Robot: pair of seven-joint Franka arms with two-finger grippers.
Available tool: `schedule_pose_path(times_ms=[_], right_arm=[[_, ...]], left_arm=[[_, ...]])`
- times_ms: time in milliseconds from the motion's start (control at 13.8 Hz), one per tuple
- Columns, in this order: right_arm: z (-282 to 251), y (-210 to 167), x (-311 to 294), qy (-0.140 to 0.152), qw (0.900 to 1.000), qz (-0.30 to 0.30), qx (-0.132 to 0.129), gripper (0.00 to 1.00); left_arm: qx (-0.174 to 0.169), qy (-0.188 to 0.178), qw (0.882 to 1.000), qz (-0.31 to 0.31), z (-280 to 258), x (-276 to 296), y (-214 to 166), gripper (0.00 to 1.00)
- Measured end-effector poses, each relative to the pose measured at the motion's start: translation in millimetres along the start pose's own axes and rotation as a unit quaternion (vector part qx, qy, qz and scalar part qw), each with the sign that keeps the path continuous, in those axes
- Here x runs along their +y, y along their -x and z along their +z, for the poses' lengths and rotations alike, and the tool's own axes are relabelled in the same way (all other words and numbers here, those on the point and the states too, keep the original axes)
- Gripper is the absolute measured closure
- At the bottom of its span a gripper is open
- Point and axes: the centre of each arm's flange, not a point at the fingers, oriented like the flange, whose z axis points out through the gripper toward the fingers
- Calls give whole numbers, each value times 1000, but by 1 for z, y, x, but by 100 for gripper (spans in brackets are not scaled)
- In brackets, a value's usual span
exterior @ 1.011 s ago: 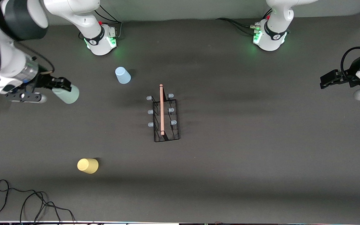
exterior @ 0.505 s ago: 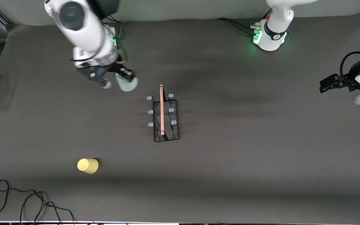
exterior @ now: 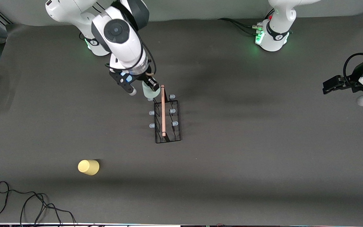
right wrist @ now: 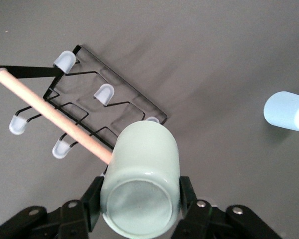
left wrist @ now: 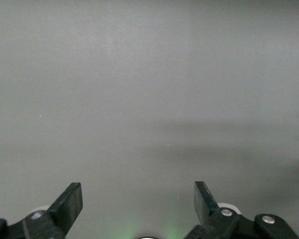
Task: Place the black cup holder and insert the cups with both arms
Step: 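Carry the green cup with the right gripper onto a rack peg, then release the green cup and move the right gripper to the yellow cup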
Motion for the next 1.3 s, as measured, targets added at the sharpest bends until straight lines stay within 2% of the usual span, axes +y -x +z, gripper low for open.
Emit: schedule_pose_path(times_ms=[433, 866, 939, 1155, 1300], right_arm=[[42, -11, 10, -19, 1000, 9, 6, 35], [101, -17, 12, -25, 1000, 14, 11, 34], [106, -18, 12, -24, 1000, 15, 11, 30], [88, -20, 4, -21, 1000, 16, 10, 1], [45, -30, -6, 2, 1000, 22, 5, 0]], left_arm=[[-3, 0, 1000, -1, 3, 0, -2, 0], [-6, 1, 1000, -6, 6, -4, -4, 0], [-6, 1, 1000, -7, 6, -5, -4, 0], [-5, 1, 1000, -9, 8, -7, -5, 0], [-6, 2, 1000, -14, 10, -13, -7, 0]])
